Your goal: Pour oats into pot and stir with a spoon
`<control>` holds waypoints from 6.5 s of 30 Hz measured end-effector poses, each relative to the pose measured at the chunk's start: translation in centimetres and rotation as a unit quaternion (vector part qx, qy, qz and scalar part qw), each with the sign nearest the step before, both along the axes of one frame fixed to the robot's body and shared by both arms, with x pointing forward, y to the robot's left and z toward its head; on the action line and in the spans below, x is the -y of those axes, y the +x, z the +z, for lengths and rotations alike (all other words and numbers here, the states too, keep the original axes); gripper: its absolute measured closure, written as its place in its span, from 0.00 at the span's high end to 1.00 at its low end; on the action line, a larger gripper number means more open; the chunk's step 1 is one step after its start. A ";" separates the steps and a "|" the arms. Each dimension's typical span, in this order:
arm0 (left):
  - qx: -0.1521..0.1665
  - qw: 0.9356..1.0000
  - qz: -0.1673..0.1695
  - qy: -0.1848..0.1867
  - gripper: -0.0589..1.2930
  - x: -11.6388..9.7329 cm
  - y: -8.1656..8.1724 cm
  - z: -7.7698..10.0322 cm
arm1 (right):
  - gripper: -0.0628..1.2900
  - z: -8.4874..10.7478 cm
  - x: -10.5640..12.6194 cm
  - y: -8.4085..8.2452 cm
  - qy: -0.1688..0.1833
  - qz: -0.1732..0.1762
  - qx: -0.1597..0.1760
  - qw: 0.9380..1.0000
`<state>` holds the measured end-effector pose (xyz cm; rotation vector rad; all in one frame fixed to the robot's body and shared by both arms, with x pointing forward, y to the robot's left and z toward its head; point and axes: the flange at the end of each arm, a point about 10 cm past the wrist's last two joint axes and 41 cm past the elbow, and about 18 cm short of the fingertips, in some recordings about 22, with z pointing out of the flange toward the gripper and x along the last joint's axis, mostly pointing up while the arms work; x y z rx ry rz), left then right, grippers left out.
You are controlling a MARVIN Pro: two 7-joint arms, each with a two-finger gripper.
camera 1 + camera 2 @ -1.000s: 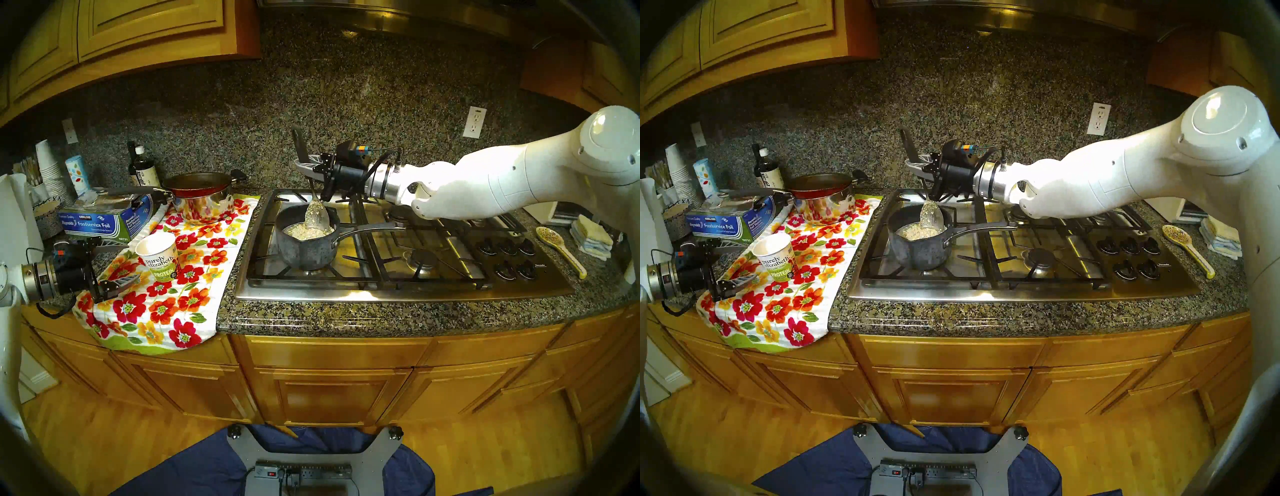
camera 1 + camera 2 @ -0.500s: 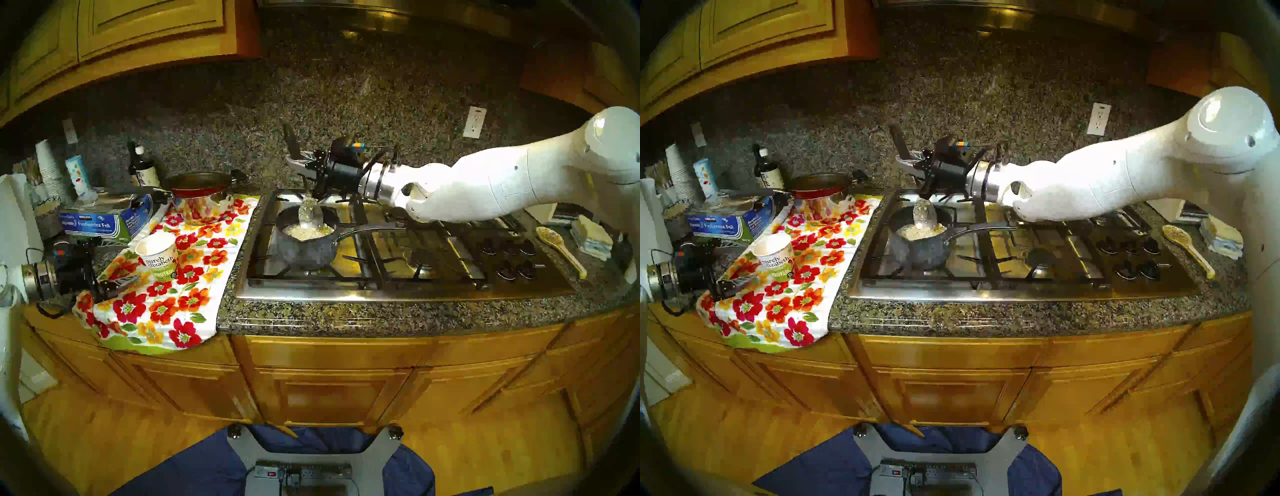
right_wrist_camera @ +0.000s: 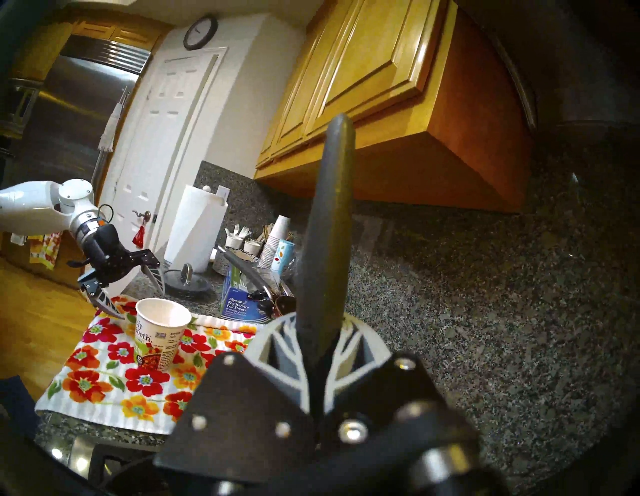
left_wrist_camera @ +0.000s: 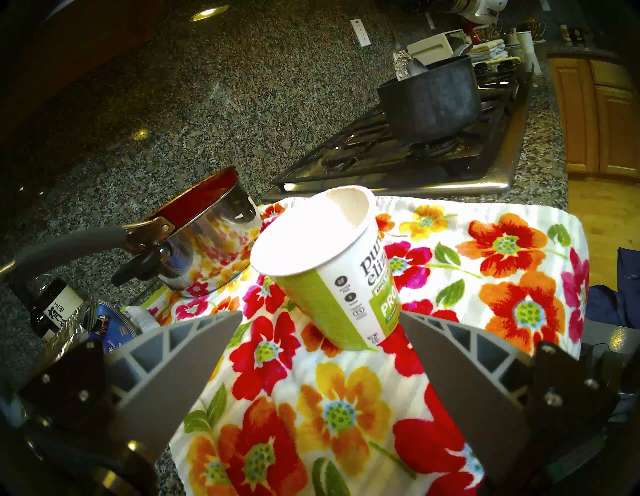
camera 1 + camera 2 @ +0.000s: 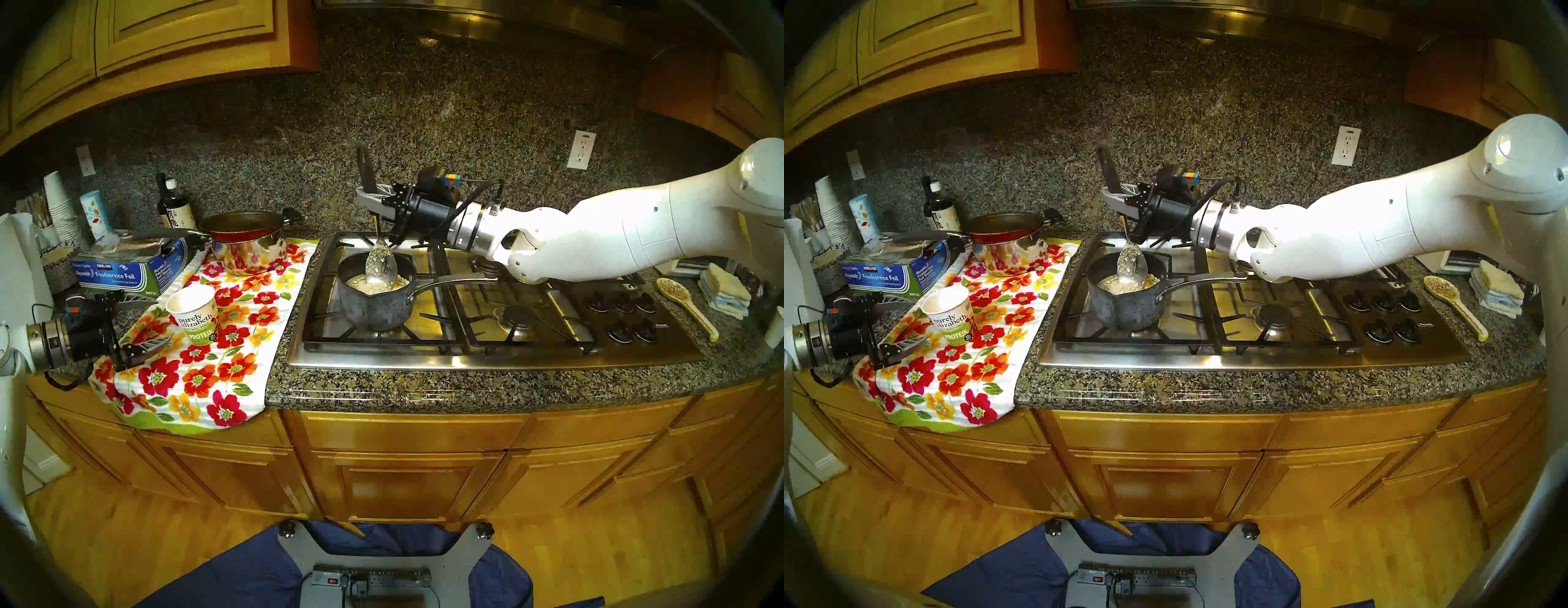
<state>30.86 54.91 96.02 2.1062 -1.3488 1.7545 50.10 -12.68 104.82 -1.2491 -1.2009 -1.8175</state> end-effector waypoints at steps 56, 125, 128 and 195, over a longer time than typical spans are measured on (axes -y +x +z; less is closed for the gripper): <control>0.000 1.000 0.000 0.000 0.94 0.0 0.0 0.0 | 0.03 -0.3 -2.8 -0.5 0.008 0.041 -0.023 0.999; 0.000 1.000 0.000 0.000 0.94 0.0 0.0 0.0 | 0.03 -2.6 0.0 -0.2 0.001 0.036 -0.073 0.997; 0.000 1.000 0.000 0.000 0.94 0.0 0.0 0.0 | 0.03 -3.2 1.8 -0.1 -0.005 0.015 -0.078 0.997; 0.000 1.000 0.000 0.000 0.94 0.0 0.0 0.0 | 0.03 -3.1 2.3 2.8 -0.019 0.004 -0.052 0.998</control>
